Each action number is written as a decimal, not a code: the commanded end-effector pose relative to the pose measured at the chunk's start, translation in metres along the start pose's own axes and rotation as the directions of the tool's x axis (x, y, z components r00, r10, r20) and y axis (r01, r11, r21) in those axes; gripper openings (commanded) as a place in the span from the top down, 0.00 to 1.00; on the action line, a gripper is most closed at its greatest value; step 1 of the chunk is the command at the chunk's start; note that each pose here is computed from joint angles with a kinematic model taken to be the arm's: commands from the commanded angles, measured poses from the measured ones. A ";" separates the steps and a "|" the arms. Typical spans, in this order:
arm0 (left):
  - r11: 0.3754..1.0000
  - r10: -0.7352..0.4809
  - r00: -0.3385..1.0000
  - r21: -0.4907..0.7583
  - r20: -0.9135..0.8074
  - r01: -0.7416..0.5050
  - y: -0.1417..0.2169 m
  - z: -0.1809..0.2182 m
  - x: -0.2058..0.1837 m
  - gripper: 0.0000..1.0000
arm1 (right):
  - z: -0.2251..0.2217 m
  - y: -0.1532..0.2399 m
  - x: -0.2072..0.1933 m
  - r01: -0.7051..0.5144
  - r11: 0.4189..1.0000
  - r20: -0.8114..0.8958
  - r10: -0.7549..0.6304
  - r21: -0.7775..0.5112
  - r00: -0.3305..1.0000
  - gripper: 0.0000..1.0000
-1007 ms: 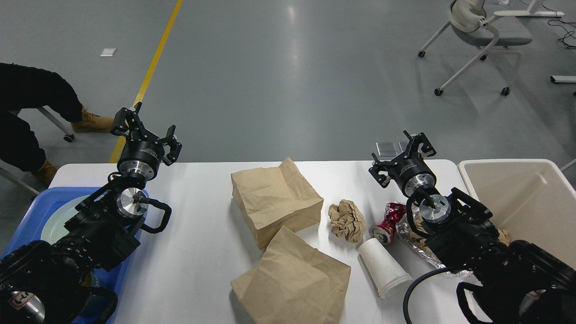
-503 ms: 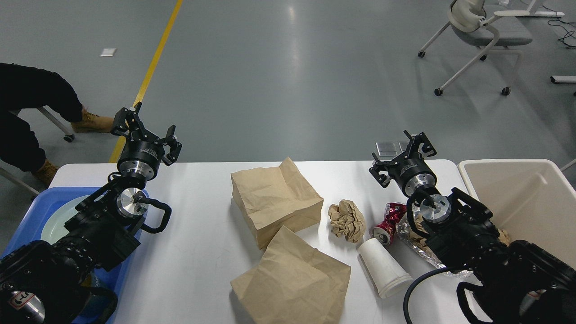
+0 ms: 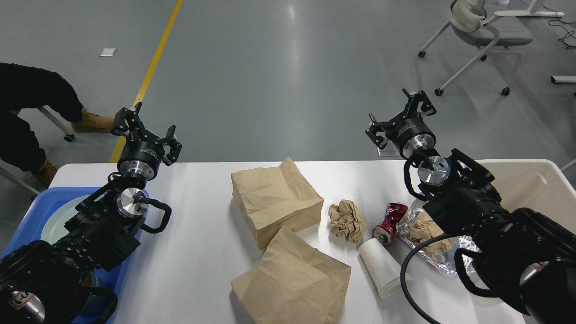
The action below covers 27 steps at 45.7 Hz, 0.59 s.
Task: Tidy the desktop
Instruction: 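Raise the right arm up and away from the white bin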
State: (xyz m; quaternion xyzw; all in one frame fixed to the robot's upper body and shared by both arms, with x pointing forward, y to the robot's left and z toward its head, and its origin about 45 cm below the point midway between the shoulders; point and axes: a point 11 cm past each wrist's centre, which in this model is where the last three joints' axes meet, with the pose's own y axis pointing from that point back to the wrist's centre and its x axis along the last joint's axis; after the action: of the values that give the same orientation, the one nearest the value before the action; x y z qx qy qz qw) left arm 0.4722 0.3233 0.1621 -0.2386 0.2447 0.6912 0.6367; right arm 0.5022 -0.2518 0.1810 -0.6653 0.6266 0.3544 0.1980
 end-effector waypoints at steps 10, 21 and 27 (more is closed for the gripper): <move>1.000 0.000 1.000 0.000 0.000 0.000 0.000 0.000 0.000 0.04 | 0.001 -0.011 -0.036 0.063 0.998 0.003 -0.063 0.000 0.998 0.00; 1.000 0.000 1.000 0.000 0.000 0.000 0.000 0.000 0.000 0.04 | 0.004 -0.013 -0.047 0.083 0.997 0.006 -0.083 -0.005 0.997 0.00; 1.000 0.000 1.000 -0.001 -0.001 0.000 0.000 0.000 0.000 0.04 | -0.015 -0.017 -0.058 0.107 0.994 -0.018 -0.106 0.020 0.994 0.00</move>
State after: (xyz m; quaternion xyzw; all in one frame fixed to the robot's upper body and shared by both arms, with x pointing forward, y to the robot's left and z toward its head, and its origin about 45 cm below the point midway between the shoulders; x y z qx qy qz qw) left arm 0.4722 0.3234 0.1621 -0.2389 0.2447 0.6913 0.6365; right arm 0.5179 -0.2154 0.2139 -0.6916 0.5965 0.3462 0.2143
